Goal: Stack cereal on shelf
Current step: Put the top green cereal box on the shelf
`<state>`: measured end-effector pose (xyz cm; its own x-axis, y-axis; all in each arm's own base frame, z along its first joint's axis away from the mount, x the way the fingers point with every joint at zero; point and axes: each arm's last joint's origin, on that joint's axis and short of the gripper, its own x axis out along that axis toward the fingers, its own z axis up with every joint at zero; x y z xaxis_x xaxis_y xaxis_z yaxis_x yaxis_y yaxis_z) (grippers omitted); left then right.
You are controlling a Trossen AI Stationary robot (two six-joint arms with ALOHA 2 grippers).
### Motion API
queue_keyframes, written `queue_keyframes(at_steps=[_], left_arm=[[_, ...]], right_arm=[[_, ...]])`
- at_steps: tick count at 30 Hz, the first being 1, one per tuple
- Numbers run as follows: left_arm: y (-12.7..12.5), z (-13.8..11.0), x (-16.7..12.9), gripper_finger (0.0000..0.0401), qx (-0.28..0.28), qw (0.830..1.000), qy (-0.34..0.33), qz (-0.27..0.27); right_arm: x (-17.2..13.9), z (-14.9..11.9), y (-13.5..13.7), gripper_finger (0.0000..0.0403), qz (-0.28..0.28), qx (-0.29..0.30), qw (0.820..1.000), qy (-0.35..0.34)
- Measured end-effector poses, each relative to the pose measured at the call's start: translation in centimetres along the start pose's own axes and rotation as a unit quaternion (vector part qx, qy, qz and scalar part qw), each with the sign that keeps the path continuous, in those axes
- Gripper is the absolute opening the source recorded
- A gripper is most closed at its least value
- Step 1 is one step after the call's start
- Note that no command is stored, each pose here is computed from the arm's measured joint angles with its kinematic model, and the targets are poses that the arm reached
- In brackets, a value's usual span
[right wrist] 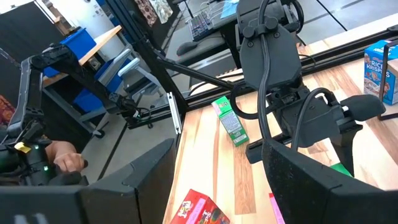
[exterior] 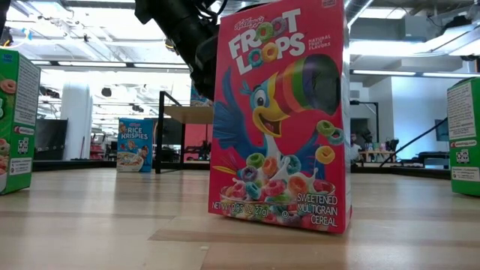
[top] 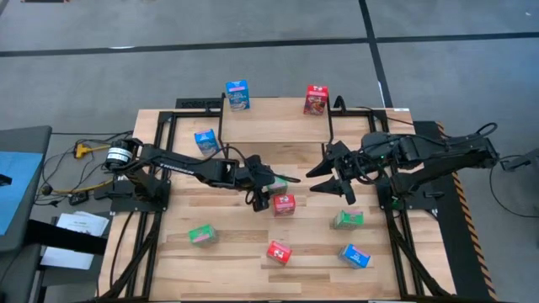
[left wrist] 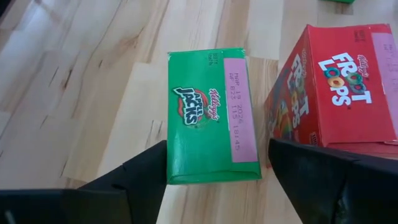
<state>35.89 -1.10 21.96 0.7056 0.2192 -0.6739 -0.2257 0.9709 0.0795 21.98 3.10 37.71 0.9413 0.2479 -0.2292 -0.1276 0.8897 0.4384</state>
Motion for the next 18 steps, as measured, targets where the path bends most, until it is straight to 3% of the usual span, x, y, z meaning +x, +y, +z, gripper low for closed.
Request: queue_keyframes(at_steps=[18], left_arm=[[0.03, 0.00, 0.01, 0.0258, 0.005, 1.000, 0.000, 0.000]], right_arm=[[0.00, 0.00, 0.00, 0.0265, 0.000, 0.000, 1.000, 0.000]])
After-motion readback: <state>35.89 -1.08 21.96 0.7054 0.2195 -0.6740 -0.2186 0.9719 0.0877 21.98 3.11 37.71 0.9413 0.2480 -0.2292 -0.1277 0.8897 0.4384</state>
